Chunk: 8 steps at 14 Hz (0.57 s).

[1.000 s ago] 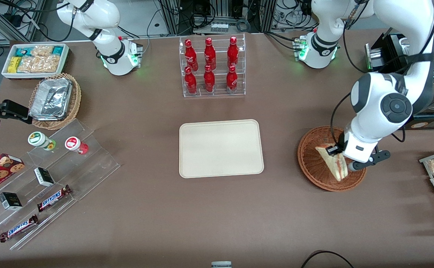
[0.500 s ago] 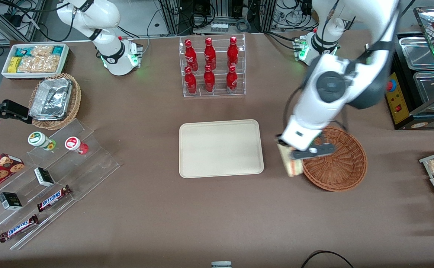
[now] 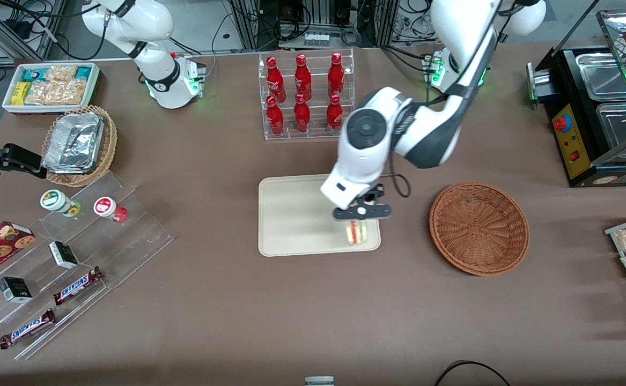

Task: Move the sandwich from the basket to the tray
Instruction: 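Lift the sandwich and carry it with the left gripper over the cream tray, then lower the sandwich onto the cream tray with the left gripper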

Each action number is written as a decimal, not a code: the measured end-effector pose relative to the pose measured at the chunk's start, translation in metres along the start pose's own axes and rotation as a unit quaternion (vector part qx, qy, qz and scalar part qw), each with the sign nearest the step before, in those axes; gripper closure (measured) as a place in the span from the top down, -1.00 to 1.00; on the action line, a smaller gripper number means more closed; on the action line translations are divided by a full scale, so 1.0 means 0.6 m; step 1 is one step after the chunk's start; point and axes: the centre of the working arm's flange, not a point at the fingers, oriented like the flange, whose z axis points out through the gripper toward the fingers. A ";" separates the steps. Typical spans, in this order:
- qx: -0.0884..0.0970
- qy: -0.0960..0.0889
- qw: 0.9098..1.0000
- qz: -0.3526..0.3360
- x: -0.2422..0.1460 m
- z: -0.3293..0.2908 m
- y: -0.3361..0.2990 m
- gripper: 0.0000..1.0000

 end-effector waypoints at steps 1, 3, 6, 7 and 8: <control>0.001 -0.001 1.000 0.005 -0.009 0.007 0.014 -0.69; 0.004 -0.004 1.000 0.016 -0.025 0.017 0.034 -0.69; 0.009 -0.010 1.000 0.025 -0.046 0.036 0.058 -0.69; 0.011 -0.012 1.000 0.027 -0.049 0.042 0.062 -0.69; 0.012 -0.013 0.999 0.029 -0.052 0.046 0.065 -0.69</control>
